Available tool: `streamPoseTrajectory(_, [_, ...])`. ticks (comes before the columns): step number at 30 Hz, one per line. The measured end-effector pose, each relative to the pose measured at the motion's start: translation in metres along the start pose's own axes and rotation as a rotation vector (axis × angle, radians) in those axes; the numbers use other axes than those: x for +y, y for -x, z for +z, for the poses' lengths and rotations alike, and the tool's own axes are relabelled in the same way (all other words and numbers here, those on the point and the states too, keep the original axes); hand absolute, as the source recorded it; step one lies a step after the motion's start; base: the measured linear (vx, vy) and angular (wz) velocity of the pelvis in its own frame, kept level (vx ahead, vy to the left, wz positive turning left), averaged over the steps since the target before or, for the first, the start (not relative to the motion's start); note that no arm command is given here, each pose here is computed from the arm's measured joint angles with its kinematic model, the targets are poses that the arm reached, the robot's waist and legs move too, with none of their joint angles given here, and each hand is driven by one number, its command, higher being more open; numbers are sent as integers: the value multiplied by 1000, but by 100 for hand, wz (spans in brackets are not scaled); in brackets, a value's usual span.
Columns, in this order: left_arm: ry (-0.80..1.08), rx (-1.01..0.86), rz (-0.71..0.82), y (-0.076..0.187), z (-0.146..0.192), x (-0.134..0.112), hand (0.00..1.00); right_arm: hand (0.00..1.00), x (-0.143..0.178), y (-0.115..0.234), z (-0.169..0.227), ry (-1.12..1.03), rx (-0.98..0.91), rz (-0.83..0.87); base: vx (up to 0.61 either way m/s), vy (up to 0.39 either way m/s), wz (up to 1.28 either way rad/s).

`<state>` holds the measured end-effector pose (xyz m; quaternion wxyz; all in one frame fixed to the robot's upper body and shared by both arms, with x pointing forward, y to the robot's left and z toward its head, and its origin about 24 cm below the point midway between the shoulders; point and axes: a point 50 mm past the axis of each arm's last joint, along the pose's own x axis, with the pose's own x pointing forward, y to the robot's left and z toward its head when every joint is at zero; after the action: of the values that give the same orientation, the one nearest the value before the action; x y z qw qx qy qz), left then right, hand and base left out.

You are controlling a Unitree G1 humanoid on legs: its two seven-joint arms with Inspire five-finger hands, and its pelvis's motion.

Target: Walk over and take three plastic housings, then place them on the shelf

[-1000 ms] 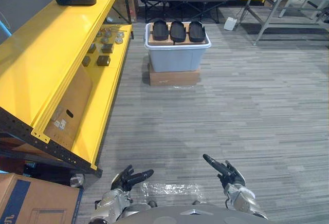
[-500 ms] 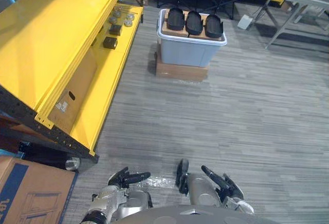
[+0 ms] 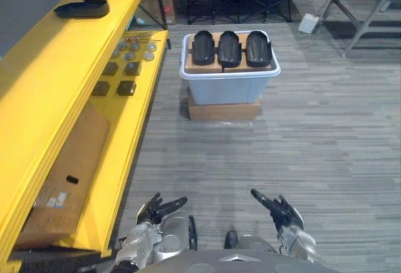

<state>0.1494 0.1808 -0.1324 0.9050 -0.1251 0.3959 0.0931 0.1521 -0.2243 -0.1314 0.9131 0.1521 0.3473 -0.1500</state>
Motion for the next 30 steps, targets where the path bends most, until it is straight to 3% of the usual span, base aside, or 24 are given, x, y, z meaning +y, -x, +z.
streamPoseTrajectory(9, [-107,-66,-77,-4,26,-15,100,100,23,-5,1,124,16,107,446,161,-51])
streamPoseTrajectory(15, [-144,-94,-132,-11,41,-35,100,100,33,-6,4,155,3,169,376,-73,20])
streamPoseTrajectory(18, [-106,-61,-83,-10,36,-23,100,100,31,-1,-7,185,35,191,322,-335,55])
streamPoseTrajectory(20, [-75,-28,-37,-8,26,-11,100,100,26,2,-14,180,57,176,344,-456,78])
streamPoseTrajectory(24, [14,62,-57,-2,-6,-23,100,100,-3,4,-7,170,44,58,349,-342,74])
streamPoseTrajectory(30, [31,41,-133,-5,0,-35,100,100,-13,7,7,81,-61,-42,245,-94,57])
